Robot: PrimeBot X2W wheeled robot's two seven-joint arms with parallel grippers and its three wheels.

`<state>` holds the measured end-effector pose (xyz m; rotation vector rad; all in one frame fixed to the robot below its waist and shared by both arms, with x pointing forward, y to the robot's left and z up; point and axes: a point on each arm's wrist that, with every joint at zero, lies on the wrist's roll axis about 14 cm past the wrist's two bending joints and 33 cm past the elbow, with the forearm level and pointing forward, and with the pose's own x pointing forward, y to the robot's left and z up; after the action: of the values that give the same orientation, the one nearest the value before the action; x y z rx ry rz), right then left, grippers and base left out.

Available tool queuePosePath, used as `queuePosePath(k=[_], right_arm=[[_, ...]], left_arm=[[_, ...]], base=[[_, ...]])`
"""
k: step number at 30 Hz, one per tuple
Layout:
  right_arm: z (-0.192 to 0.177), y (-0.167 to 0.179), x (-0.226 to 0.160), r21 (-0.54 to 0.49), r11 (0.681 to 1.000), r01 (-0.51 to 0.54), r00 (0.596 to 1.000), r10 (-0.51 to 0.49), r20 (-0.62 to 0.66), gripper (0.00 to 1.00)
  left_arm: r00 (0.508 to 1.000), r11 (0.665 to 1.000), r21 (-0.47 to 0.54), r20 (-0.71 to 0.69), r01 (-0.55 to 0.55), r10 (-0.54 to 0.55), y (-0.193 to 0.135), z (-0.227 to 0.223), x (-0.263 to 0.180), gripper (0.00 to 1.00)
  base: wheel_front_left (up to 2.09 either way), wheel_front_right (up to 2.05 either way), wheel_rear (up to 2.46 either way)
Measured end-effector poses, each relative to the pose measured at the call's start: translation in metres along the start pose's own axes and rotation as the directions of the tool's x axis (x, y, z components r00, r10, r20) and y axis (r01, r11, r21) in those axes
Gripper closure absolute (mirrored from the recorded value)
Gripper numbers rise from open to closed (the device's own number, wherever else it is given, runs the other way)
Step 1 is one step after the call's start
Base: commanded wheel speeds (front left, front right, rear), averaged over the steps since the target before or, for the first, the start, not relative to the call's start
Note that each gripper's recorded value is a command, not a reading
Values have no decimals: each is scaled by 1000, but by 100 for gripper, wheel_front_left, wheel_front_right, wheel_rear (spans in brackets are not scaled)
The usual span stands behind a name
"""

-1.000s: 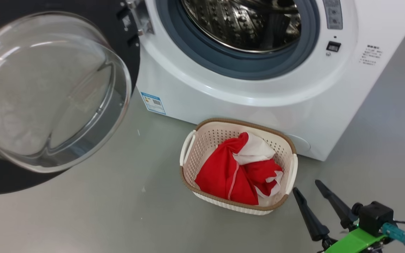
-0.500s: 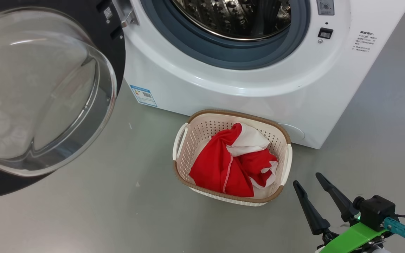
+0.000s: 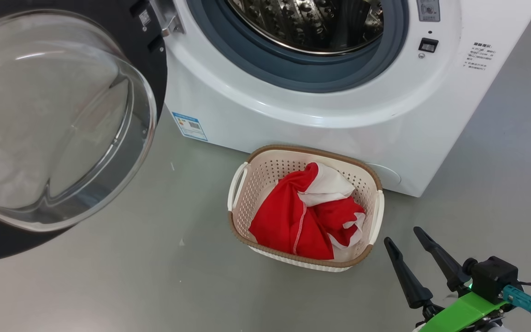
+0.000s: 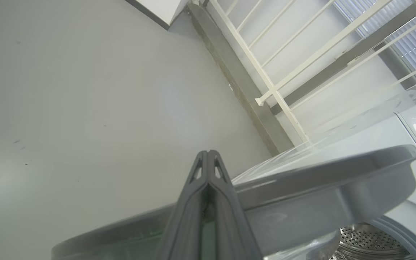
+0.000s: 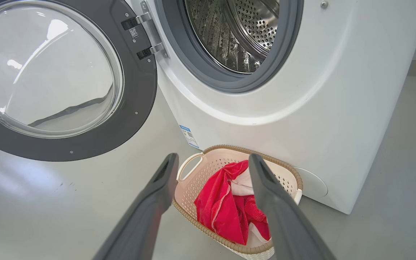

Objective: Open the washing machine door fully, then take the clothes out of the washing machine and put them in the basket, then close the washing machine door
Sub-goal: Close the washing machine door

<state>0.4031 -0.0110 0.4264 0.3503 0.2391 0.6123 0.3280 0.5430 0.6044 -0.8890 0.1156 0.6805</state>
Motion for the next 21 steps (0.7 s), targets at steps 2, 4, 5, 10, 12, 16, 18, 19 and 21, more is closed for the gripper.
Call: queuePosePath(k=[2, 4, 5, 10, 12, 16, 18, 19, 21], right_arm=[[1, 0, 0, -1, 1000, -1, 1000, 1, 2, 0], [2, 1, 0, -2, 1000, -1, 1000, 1, 5, 0], [2, 2, 0, -3, 1000, -2, 1000, 2, 6, 0], [6, 6, 0, -5, 1000, -6, 1000, 6, 17, 0], [8, 9, -1, -3, 1000, -9, 1000, 9, 22, 0], [12, 14, -1, -5, 1000, -13, 999, 13, 36, 0], [15, 16, -2, -9, 1000, -15, 999, 15, 42, 0], [16, 17, -2, -11, 1000, -16, 999, 17, 46, 0], [18, 19, -4, -14, 1000, -17, 999, 18, 51, 0]], left_arm=[[1000, 1000, 8, -20, 6, -6, -1, -1, -2, 100], [999, 1000, 14, -41, 23, -23, -4, -2, -3, 100], [998, 999, 15, -53, 37, -36, -7, -2, -5, 100], [990, 997, 34, -121, 74, -69, -10, -7, -13, 100], [985, 995, 48, -150, 92, -84, -11, -10, -17, 100], [974, 990, 72, -199, 124, -107, -14, -15, -27, 100], [965, 985, 79, -229, 150, -129, -16, -18, -32, 100], [960, 983, 81, -245, 162, -138, -17, -20, -35, 100], [951, 978, 96, -269, 184, -153, -20, -23, -40, 100]], base=[[0, 0, 0], [0, 0, 0], [0, 0, 0], [0, 0, 0], [0, 0, 0], [0, 0, 0], [0, 0, 0], [0, 0, 0], [0, 0, 0]])
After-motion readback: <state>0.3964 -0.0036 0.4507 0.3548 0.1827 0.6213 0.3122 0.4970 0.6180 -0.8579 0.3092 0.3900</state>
